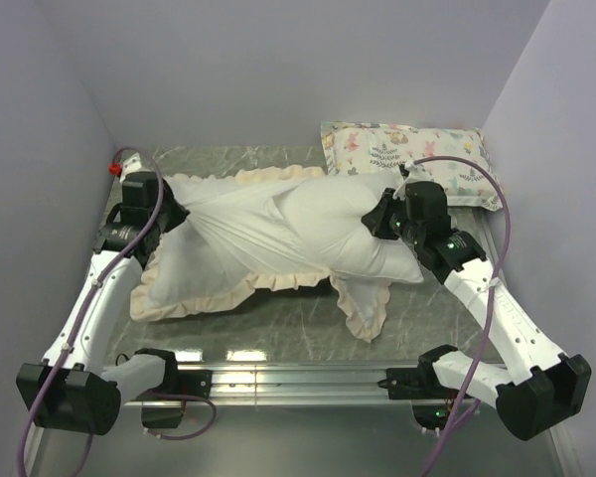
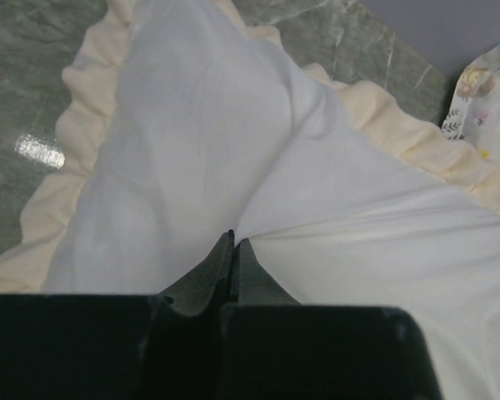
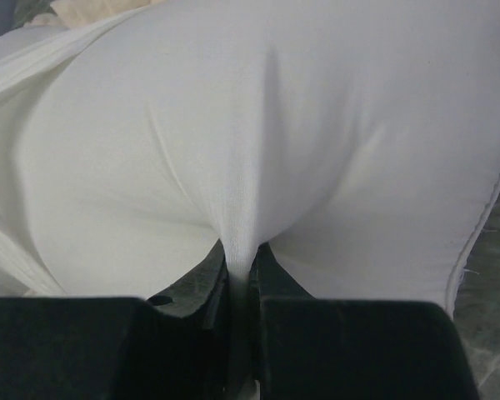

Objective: Remove the pillowcase from the pillow

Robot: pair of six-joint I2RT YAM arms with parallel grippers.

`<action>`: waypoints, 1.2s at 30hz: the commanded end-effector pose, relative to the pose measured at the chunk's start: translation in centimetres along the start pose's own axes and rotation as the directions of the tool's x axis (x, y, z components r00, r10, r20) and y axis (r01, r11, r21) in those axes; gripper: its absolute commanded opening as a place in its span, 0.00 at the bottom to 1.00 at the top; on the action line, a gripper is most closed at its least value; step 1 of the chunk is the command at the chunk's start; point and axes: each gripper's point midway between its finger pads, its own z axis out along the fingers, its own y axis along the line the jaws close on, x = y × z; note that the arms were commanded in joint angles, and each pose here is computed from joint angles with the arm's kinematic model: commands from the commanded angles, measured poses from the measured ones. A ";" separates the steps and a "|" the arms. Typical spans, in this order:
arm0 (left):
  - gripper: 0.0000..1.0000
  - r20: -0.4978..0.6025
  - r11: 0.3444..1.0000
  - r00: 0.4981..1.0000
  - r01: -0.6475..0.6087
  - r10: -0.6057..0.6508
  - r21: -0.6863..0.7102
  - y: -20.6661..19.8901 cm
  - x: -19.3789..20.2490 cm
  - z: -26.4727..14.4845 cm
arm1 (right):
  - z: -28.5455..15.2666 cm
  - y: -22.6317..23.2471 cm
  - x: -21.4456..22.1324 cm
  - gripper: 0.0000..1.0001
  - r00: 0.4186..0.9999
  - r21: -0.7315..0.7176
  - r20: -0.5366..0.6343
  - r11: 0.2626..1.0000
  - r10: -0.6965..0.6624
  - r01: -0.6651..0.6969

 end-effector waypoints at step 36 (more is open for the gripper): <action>0.10 -0.164 0.960 0.962 -0.184 0.220 0.211 -2.7 16.9 -6.8 | -0.4 0.1 -0.7 0.00 0.994 0.101 0.087 0.993 -0.071 0.062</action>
